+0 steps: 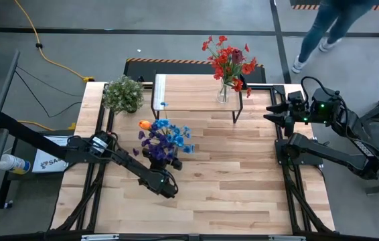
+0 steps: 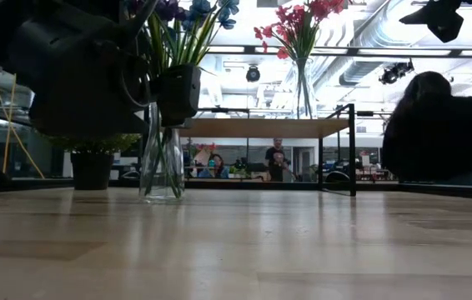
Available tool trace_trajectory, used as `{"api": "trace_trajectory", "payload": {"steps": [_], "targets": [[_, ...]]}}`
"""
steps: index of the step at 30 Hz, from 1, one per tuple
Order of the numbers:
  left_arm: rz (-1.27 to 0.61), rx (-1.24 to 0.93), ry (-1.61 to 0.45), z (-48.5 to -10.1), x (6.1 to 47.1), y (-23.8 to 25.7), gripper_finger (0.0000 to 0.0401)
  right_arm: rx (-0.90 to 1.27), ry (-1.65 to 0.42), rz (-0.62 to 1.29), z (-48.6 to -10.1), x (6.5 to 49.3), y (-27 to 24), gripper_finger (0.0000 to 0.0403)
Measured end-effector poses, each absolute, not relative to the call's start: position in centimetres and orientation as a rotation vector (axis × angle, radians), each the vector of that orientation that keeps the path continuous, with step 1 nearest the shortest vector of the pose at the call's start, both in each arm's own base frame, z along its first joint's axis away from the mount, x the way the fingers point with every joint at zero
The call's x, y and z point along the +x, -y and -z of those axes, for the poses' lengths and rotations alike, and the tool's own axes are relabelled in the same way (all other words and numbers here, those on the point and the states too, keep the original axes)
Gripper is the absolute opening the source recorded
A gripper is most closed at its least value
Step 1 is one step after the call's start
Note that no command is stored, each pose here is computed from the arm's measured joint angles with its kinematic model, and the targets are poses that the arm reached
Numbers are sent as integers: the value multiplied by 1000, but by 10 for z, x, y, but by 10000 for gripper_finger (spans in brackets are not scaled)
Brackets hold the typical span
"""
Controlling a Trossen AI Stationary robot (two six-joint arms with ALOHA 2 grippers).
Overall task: Pick and place flowers into a vace then onto a shelf
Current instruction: Put the transparent vase on the shelf
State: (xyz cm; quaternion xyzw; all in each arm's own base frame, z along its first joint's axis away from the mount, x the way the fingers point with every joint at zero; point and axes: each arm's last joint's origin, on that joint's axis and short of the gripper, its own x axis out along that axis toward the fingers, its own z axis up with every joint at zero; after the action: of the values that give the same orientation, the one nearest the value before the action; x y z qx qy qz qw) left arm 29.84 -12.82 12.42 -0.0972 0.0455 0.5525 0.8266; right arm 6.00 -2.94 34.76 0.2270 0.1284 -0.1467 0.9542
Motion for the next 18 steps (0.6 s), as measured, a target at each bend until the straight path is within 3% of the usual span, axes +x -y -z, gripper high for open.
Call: {"api": "trace_trajectory", "payload": {"steps": [5,18], "targets": [[-1193,-214,-98,-124,301,123,346,460,-261,298,-348,60,29,212],[-1223,-225,-121,-123,303,118,209,459,-261,294,-348,60,29,215]]}}
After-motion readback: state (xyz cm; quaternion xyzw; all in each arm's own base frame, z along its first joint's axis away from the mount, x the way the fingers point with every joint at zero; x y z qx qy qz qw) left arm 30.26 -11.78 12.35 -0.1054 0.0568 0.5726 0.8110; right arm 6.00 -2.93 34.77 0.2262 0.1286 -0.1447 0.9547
